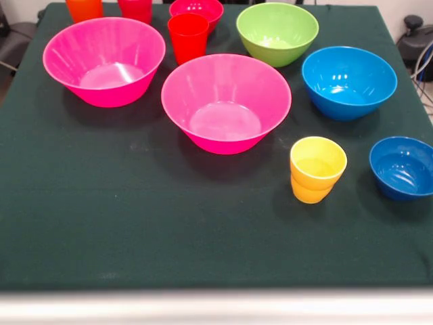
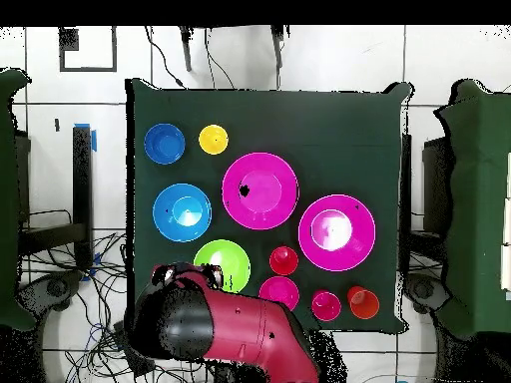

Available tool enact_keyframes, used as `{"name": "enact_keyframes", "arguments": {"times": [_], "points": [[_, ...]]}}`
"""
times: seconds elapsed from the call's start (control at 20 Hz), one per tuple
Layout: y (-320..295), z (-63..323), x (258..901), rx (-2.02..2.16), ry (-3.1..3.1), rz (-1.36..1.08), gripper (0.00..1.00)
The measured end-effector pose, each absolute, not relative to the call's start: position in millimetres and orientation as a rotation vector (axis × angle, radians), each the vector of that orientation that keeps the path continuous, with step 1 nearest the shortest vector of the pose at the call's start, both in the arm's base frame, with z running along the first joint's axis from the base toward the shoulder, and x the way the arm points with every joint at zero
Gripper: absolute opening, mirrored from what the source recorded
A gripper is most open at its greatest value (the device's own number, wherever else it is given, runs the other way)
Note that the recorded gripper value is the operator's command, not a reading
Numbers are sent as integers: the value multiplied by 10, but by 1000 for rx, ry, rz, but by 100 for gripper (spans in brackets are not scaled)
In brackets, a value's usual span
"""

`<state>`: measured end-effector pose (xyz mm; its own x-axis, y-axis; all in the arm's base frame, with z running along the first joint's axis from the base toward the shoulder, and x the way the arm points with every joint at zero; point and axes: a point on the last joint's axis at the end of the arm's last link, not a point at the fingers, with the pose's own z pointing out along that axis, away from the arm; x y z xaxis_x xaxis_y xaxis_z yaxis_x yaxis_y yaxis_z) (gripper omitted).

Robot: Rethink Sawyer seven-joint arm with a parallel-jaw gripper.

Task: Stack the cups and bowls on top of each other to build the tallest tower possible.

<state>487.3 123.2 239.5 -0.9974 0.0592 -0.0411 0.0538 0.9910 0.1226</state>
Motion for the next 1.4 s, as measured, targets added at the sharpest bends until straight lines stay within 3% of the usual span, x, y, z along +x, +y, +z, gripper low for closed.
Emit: {"name": "enact_keyframes", "arguments": {"times": [0.55, 1.4], "points": [[1339, 1874, 4840, -7, 3178, 179, 100], [1286, 614, 4896, 2, 3181, 176, 100]]}}
